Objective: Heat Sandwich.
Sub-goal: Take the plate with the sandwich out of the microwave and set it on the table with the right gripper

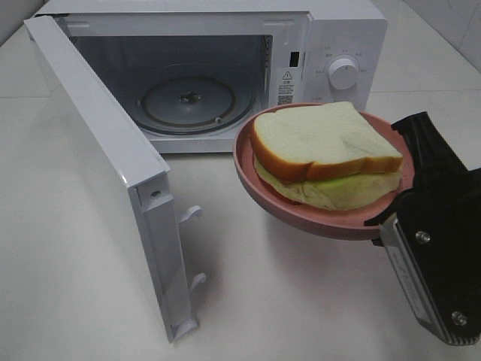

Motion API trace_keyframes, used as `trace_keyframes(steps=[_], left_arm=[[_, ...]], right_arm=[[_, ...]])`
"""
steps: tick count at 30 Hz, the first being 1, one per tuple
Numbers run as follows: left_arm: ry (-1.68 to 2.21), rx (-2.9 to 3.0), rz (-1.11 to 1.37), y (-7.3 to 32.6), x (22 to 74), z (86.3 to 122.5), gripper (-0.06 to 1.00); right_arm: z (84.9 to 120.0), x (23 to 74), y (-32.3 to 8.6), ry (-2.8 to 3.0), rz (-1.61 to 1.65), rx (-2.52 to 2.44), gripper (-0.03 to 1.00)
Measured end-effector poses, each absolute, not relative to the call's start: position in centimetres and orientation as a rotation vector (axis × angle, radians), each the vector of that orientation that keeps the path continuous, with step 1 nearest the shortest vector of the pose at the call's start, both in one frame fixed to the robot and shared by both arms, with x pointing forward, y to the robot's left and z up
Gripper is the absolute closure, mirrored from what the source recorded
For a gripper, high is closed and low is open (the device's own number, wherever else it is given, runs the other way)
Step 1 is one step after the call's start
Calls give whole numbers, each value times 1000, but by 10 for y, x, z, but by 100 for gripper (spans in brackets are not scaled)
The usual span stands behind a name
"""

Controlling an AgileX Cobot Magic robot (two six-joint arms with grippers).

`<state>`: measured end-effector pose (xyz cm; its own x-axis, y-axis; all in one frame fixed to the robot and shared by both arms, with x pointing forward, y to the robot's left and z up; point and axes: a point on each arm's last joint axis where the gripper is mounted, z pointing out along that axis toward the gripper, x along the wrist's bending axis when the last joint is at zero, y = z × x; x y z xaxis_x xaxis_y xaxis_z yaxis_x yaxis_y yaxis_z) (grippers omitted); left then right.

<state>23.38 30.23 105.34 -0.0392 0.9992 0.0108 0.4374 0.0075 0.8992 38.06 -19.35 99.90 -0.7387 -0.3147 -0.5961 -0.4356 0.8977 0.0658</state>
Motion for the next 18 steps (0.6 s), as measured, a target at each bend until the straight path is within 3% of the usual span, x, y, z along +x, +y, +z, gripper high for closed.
trace_keyframes(steps=[18], left_arm=[[1567,1517,992,302,234,1053,-5]], right_arm=[[1000,376,-218,2509,133,-170,85]])
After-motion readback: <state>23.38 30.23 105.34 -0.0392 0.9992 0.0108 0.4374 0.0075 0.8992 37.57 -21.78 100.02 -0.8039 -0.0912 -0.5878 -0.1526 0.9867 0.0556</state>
